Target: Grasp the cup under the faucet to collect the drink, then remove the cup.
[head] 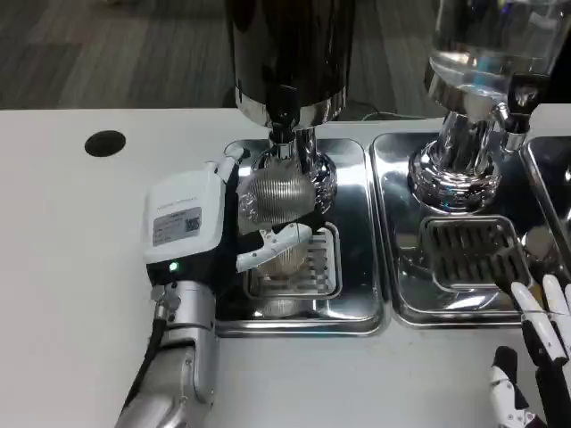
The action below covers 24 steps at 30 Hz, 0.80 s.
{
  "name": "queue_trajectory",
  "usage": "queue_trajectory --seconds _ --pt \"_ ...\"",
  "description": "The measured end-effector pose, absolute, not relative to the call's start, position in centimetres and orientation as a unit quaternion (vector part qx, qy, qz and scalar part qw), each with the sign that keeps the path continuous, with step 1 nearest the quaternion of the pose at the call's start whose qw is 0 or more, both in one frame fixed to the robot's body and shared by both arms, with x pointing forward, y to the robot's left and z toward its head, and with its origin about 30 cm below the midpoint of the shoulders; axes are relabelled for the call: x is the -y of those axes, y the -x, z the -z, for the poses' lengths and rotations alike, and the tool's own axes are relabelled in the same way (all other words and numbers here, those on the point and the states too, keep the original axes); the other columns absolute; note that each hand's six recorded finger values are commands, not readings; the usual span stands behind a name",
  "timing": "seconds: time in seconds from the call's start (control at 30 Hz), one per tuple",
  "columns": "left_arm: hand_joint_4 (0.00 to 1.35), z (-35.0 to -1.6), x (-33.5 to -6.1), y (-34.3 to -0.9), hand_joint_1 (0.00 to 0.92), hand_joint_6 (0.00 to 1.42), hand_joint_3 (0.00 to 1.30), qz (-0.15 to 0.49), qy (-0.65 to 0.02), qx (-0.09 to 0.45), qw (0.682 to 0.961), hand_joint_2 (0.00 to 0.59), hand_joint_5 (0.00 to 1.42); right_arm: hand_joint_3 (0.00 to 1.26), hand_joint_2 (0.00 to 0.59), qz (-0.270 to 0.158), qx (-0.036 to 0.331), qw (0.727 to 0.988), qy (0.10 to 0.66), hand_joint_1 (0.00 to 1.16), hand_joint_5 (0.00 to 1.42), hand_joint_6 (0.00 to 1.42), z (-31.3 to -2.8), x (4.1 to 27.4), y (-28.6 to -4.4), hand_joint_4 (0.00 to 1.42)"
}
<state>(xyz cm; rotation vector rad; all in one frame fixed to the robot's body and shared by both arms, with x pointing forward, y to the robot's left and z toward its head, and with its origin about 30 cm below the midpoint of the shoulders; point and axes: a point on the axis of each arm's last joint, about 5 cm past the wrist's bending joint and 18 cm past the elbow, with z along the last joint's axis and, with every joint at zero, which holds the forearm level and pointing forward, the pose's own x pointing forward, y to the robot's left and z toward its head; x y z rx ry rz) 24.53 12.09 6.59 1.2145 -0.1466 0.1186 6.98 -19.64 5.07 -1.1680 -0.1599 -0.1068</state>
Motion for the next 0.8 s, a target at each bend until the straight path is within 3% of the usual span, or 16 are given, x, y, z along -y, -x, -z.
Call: queue_trajectory --seconds 0.13,0.53,0.8 --pt "0.08 -6.6 -12.2 -24.5 0.0 0.43 0.17 -0.051 -0.566 0.075 0.819 0.034 0.34 0.12 0.514 0.05 0.076 0.83 0.551 0.05 0.0 0.1 -5.0 19.7 -7.1 0.0" --pt "0.05 -7.5 -11.9 -24.3 0.0 0.29 0.14 -0.048 -0.551 0.096 0.828 0.029 0.26 0.12 0.531 0.047 0.069 0.834 0.546 0.0 0.0 0.05 -4.7 19.8 -6.9 0.0" --pt "0.05 -9.3 -12.5 -23.1 0.0 0.25 0.15 -0.066 -0.531 0.141 0.833 0.04 0.24 0.12 0.538 0.04 0.086 0.82 0.564 0.0 0.0 0.03 -5.1 19.7 -7.0 0.0"
